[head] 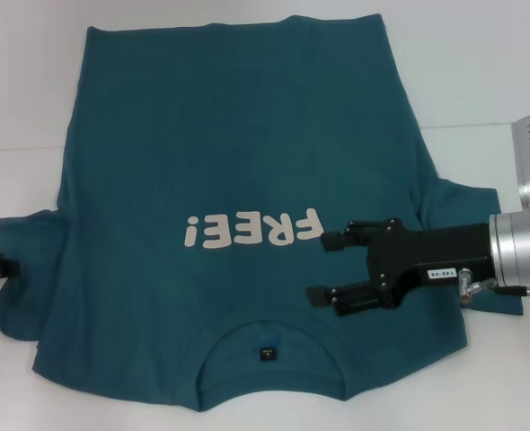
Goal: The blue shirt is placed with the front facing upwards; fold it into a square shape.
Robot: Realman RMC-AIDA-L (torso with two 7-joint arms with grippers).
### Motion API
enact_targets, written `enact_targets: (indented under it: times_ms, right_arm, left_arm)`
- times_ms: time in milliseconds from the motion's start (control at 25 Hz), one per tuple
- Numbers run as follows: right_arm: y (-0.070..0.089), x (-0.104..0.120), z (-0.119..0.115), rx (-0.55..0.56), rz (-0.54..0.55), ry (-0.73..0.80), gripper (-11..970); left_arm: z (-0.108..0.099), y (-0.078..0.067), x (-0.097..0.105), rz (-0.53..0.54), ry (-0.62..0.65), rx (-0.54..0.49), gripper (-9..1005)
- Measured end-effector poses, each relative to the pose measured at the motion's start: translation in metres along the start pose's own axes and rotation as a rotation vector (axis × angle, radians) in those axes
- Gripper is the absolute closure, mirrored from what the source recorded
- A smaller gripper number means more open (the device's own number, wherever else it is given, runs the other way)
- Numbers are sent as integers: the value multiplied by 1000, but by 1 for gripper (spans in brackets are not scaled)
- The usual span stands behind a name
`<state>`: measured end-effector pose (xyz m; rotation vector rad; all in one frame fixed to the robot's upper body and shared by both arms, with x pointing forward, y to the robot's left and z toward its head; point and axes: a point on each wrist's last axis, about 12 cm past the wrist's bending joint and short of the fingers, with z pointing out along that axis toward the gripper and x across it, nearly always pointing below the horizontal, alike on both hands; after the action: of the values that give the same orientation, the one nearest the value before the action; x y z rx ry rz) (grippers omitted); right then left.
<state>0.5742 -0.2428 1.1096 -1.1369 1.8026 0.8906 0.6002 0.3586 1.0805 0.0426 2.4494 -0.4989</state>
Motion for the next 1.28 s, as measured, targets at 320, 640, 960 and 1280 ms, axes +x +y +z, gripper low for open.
enact_targets:
  times_ms: [320,640,960,1280]
  right_arm:
    - [-1,-1,-1,3,-2,0,18]
    - [0,0,-5,13,23,-3,18]
    - [0,0,-5,11,24,-2,19]
    - [0,-1,-5,12,26,-2,19]
  left_arm:
    - [-11,3,-10,28,-11,-14,964]
    - [-26,15,-10,23,-4,-71,947]
    - [-34,20,-12,22,-9,-89,930]
    - [-46,26,-19,20,-43,-116,912]
